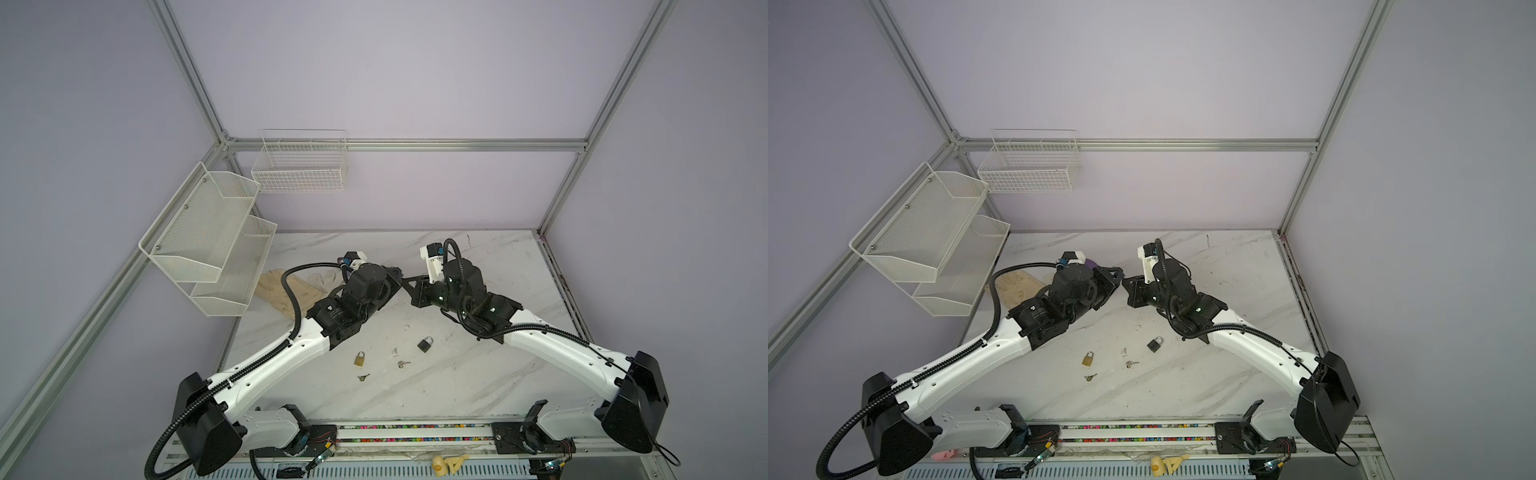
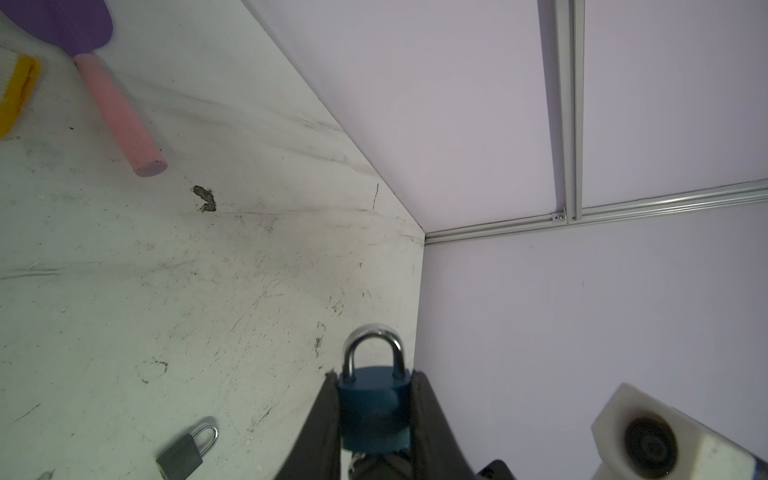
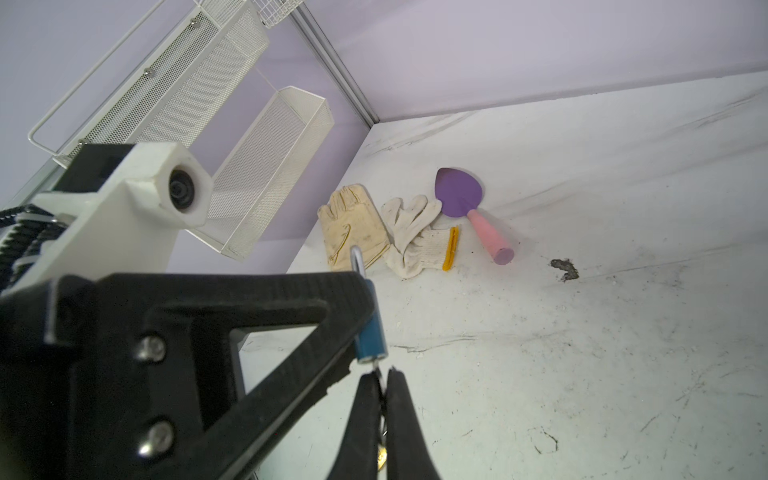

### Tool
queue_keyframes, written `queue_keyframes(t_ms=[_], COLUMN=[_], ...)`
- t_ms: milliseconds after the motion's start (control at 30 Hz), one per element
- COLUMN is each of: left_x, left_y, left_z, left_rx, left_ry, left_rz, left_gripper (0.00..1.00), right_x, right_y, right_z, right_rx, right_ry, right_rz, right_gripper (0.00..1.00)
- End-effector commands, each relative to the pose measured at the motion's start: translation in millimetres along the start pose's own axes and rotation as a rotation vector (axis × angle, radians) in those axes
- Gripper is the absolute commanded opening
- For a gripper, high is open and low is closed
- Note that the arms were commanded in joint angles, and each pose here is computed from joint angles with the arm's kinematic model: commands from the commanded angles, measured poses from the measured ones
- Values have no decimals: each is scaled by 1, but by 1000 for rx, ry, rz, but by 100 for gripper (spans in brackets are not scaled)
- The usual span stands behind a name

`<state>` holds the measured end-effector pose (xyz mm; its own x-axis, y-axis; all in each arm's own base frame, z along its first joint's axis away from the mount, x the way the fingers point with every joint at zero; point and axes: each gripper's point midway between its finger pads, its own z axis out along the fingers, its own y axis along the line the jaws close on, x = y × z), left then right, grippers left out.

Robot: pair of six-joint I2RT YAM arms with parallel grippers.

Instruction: Unlock with the key

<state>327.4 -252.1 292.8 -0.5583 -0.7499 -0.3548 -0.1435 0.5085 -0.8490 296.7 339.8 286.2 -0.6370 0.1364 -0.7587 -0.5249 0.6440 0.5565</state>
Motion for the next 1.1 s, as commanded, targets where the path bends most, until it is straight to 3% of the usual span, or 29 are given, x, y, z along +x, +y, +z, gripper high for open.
queue_keyframes(t_ms=[0,267,433,600,667,800,900,1067], left_x=[35,46,48,42,39,24,5,-26], left_y=[-10,-1,3,7,10,-2,-2,2], left_z=[-9,-8,-12,-12,-11,-11,-14,-23], left_rx=[52,58,76,87,79,112,67,20], left_ry=[171,212,222,218,212,163,80,-54], left_rz=[26,86,126,139,137,119,143,184], left_gripper=[0,0,0,0,0,0,0,0], right_x=[-25,-40,-42,-48,-50,-45,-41,-37], right_y=[30,78,79,90,88,56,29,8], right_z=[1,-22,-32,-53,-53,-37,-33,-37], right_rx=[-111,-459,-580,-653,-629,-388,-227,-87], right_ry=[-79,-51,-29,-43,-51,-63,-79,-66], right_rz=[-10,145,270,304,291,192,129,59], right_gripper=[0,0,0,0,0,0,0,34])
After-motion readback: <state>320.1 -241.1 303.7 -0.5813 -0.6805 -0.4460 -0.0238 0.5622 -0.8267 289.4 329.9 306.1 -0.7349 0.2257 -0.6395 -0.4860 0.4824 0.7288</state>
